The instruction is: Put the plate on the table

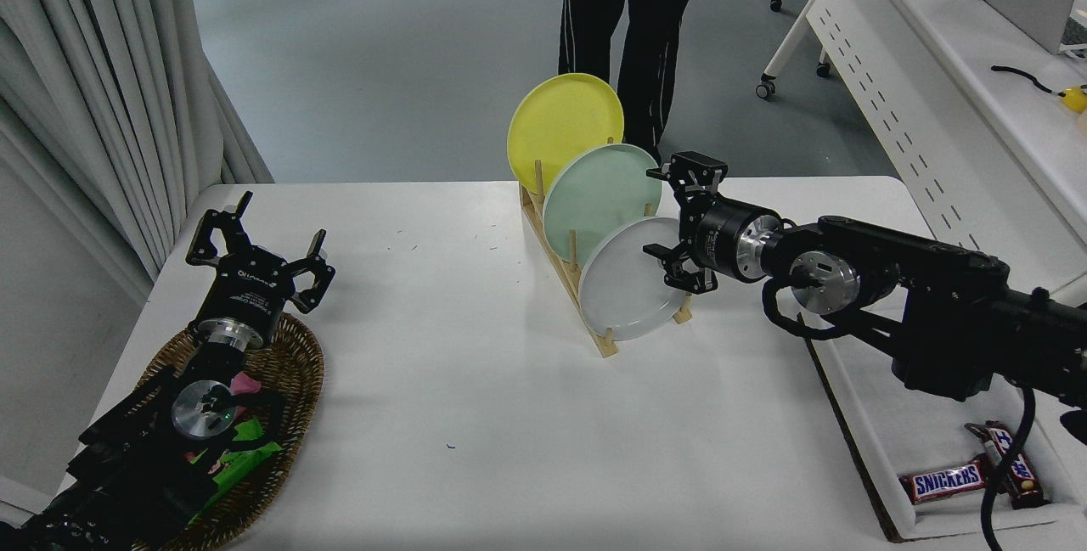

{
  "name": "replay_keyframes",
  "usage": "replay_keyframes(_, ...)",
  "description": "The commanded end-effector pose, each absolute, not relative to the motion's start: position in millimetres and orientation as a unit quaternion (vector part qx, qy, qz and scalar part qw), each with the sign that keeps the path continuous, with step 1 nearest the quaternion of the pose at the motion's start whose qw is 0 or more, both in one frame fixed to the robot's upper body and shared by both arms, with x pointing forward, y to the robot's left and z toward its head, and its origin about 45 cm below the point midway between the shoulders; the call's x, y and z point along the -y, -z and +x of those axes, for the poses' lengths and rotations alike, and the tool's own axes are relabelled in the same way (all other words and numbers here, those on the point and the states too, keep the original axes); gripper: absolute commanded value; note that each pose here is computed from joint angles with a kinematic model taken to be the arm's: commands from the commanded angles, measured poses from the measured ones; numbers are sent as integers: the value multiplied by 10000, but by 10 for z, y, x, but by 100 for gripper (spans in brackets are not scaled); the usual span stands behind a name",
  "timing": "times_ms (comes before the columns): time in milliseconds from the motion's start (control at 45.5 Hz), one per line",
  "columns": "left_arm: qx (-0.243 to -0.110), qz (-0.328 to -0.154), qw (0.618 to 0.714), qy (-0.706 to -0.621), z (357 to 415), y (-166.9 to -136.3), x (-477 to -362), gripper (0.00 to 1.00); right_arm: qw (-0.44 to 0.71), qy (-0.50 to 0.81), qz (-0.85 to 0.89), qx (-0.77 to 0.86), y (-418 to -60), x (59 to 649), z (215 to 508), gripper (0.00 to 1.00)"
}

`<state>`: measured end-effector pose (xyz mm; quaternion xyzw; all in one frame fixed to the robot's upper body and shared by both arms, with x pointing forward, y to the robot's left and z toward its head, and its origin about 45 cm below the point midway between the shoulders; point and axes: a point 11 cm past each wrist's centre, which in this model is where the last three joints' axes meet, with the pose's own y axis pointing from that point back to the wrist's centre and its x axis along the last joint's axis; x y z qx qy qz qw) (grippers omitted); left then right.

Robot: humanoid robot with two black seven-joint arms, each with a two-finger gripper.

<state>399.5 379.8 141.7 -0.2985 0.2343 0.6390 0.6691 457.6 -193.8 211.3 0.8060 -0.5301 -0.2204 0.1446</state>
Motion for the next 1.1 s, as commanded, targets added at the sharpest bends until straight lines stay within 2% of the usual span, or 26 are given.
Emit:
replay_keyframes(0,-2343,-2985,6691,-6390,3995,-1417,-3798,100,1562,2362,7921,5407,-2035,2041,4640,100)
replay_keyframes(374,-2343,-2985,6691,-6390,3995,-1417,-3798,100,1486,2438,7914,5405,-2037,1959,4673,93)
replay_keyframes(484,-2343,-2985,6691,-6390,3995,-1417,-3798,100,1499,2465,7948,5339,-2014,1871,4657,86)
replay_keyframes(681,-2343,-2985,6691,-6390,3995,-1417,-3798,100,1566,2551,7951,5274,-1997,1832,4640,77)
replay_keyframes(791,-2343,-2985,6691,-6390,3995,-1417,-3798,100,1615,2606,7942,5246,-1991,1827,4632,76)
replay_keyframes(1077,-2343,-2985,6691,-6390,3995,-1417,-3798,100,1724,2706,7981,5100,-1974,1786,4601,61)
